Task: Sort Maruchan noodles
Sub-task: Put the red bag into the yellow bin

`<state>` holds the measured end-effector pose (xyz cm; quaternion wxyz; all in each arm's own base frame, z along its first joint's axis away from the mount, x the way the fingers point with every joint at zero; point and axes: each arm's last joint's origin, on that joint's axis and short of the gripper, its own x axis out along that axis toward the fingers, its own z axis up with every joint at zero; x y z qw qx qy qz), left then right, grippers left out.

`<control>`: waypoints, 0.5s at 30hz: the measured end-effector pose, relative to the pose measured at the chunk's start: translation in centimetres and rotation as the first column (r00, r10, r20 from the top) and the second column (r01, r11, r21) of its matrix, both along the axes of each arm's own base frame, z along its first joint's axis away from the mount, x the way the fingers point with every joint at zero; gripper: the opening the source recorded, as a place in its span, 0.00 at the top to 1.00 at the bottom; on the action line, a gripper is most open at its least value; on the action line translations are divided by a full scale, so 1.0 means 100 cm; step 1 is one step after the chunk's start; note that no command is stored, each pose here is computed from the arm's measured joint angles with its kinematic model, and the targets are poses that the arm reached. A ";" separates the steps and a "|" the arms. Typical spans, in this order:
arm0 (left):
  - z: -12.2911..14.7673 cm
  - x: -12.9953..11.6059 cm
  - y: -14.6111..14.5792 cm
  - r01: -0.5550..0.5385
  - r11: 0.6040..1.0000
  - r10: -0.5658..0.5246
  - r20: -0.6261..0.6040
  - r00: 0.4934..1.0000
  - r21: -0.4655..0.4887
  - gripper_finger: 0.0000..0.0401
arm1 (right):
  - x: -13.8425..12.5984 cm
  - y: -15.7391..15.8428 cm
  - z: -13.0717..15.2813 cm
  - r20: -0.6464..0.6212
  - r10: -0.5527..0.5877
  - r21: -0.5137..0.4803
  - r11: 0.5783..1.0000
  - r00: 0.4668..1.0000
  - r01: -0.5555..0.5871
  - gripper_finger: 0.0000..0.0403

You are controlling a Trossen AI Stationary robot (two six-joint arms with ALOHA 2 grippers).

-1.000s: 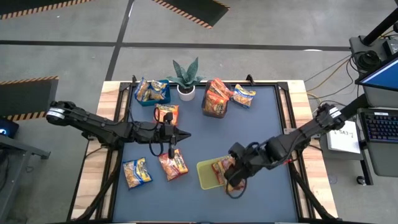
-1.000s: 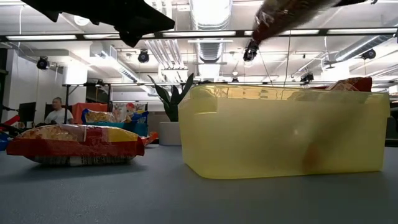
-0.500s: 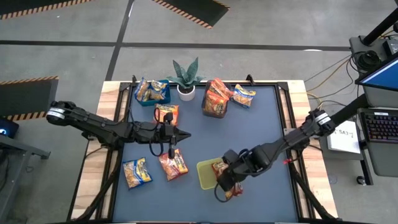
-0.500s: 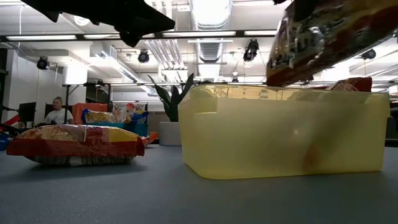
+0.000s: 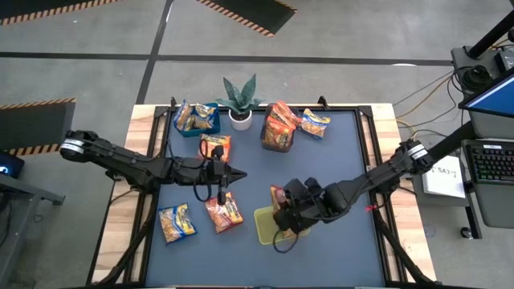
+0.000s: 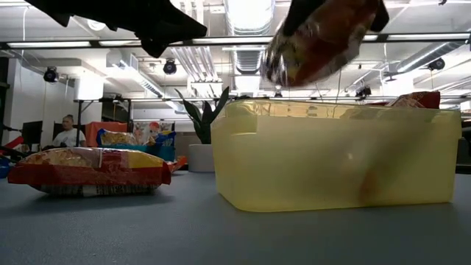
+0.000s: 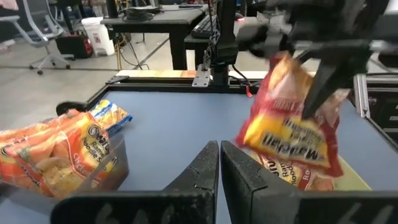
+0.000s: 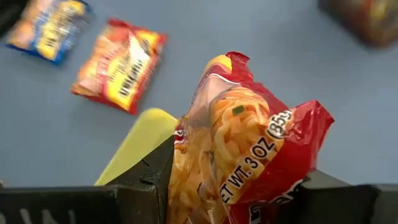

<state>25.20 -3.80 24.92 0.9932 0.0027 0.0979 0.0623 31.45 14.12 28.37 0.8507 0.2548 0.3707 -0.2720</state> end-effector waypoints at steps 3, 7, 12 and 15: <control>0.003 0.000 -0.001 0.013 1.000 -0.012 0.030 0.999 -0.024 1.00 | -0.011 0.009 0.007 0.032 0.043 -0.164 0.986 0.999 -0.037 0.62; 0.009 0.002 -0.005 0.114 0.992 -0.108 0.105 0.989 -0.054 1.00 | -0.025 0.023 0.013 0.105 0.043 -0.388 0.922 0.994 0.001 0.62; 0.010 0.010 -0.011 0.192 0.978 -0.174 0.191 0.966 -0.080 1.00 | -0.038 0.038 0.011 0.213 0.031 -0.560 0.823 0.977 0.097 0.62; 0.005 0.017 -0.013 0.196 0.977 -0.173 0.218 0.960 -0.089 1.00 | -0.045 0.043 0.005 0.239 0.042 -0.626 0.771 0.970 0.120 0.62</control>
